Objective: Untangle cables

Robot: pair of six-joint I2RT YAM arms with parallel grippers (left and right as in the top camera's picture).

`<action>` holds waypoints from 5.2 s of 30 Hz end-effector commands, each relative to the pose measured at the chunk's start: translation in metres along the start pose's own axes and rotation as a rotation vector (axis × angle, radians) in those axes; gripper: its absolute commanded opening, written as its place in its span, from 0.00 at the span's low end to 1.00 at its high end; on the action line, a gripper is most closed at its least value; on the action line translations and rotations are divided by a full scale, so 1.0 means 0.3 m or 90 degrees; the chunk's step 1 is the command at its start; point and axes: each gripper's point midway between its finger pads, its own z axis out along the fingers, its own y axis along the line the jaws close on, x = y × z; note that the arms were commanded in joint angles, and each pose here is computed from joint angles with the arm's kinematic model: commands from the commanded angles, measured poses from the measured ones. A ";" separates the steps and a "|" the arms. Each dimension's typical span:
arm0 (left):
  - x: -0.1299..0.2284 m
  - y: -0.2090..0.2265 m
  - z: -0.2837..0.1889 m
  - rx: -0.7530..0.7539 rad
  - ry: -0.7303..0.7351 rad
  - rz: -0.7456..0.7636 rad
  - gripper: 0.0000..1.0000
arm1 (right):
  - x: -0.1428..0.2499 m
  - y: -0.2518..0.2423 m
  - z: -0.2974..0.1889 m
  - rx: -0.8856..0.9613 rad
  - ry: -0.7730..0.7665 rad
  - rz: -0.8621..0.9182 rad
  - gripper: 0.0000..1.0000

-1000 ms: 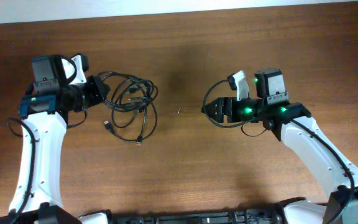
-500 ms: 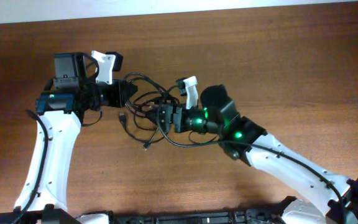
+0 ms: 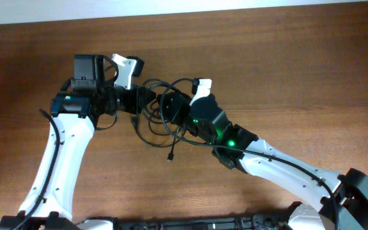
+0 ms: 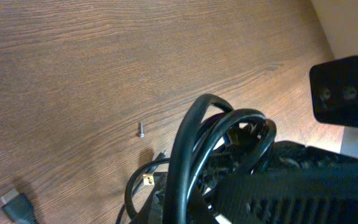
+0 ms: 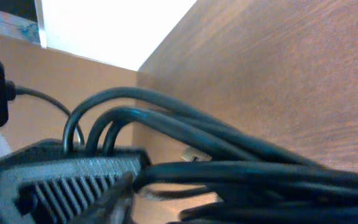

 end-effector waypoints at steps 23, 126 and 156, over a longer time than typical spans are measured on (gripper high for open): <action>0.081 0.348 -0.267 -0.344 -0.054 -0.285 0.00 | -0.364 0.228 -0.391 -0.119 -0.139 -0.224 0.04; 0.248 0.405 -0.127 -0.357 0.044 -0.668 0.00 | -0.126 -0.472 -0.370 0.249 0.246 -0.011 0.93; 0.099 0.292 -0.168 -0.234 -0.019 -0.429 0.00 | 0.357 0.013 0.192 -0.139 0.207 0.046 0.89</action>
